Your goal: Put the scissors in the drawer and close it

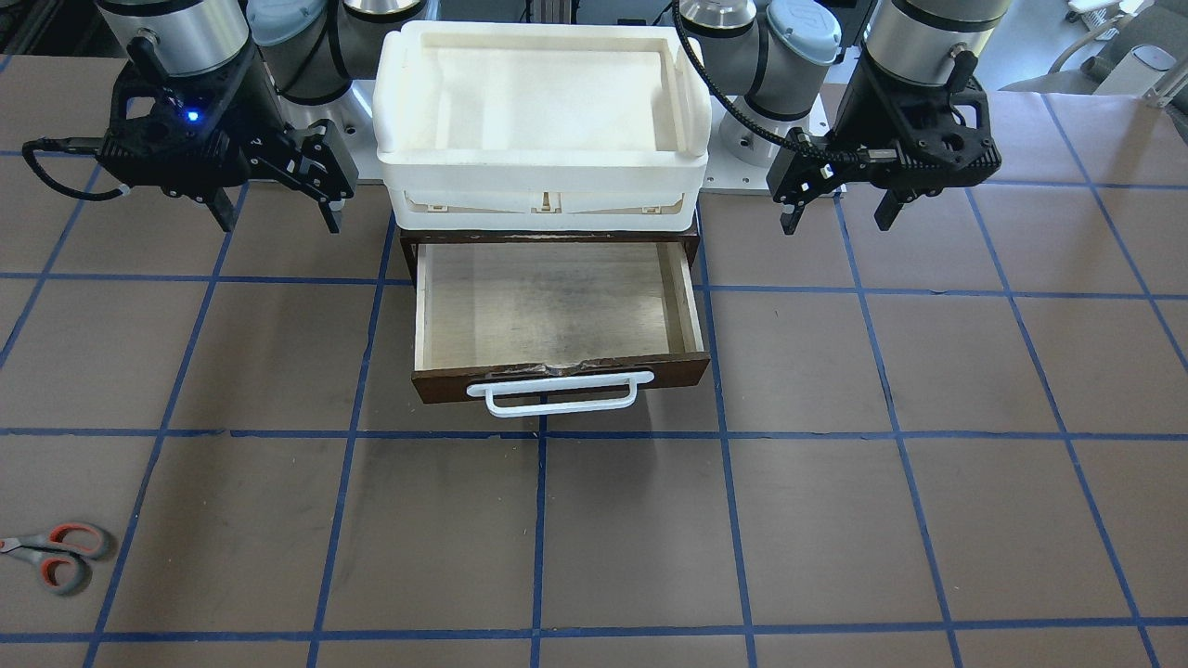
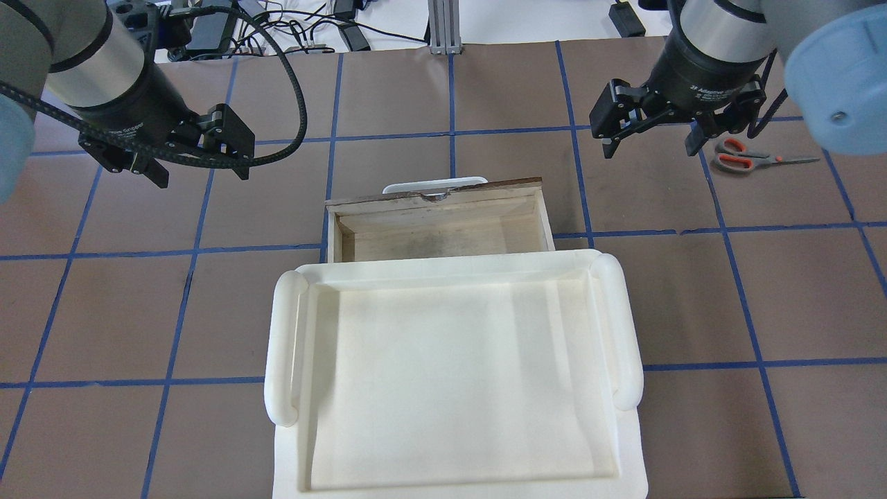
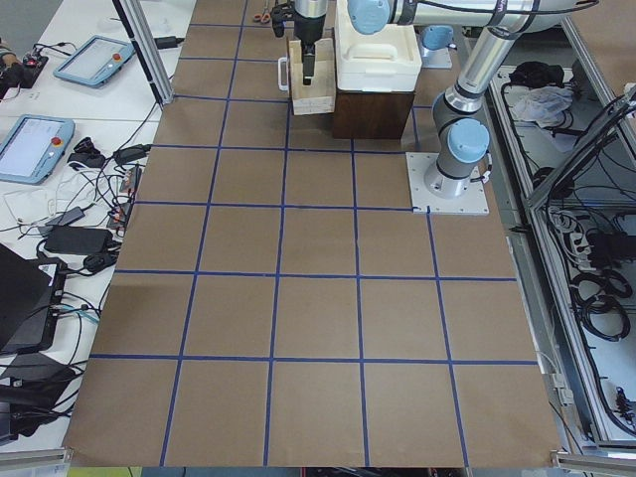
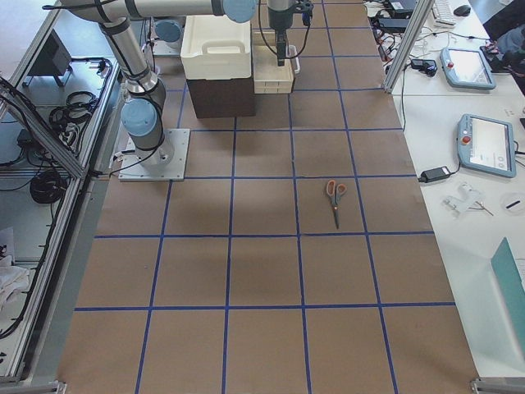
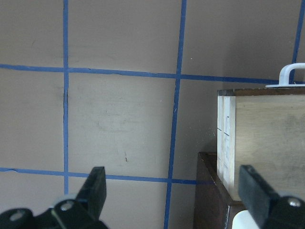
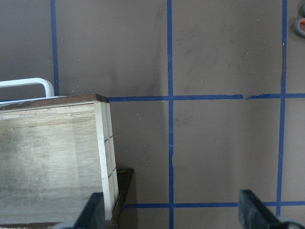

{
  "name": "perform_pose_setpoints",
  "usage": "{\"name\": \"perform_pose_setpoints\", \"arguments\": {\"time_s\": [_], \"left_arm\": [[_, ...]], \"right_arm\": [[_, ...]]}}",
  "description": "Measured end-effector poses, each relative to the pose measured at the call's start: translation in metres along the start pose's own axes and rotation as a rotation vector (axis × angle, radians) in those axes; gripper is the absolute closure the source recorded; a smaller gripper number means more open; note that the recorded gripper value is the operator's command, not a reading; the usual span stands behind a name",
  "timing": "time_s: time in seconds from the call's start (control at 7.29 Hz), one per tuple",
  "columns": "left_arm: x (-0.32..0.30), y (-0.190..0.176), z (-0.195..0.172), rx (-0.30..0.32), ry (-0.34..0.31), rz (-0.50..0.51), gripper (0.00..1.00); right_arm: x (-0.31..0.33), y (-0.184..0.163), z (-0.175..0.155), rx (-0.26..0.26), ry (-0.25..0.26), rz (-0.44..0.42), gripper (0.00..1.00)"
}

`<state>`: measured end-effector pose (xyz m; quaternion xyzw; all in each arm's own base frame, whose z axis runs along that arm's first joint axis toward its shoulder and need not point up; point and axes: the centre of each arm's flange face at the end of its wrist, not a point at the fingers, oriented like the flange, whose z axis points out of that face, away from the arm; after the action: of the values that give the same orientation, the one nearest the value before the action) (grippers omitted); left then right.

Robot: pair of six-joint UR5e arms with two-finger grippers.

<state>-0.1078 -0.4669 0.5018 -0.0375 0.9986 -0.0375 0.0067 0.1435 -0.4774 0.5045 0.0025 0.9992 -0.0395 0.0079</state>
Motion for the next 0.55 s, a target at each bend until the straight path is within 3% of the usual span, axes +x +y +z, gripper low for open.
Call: {"name": "perform_pose_setpoints", "arguments": {"time_s": [0.55], "left_arm": [[-0.0001, 0.0007, -0.0003, 0.002, 0.0, 0.0, 0.0]], "right_arm": [[0.0006, -0.0011, 0.0003, 0.001, -0.004, -0.002, 0.0]]}}
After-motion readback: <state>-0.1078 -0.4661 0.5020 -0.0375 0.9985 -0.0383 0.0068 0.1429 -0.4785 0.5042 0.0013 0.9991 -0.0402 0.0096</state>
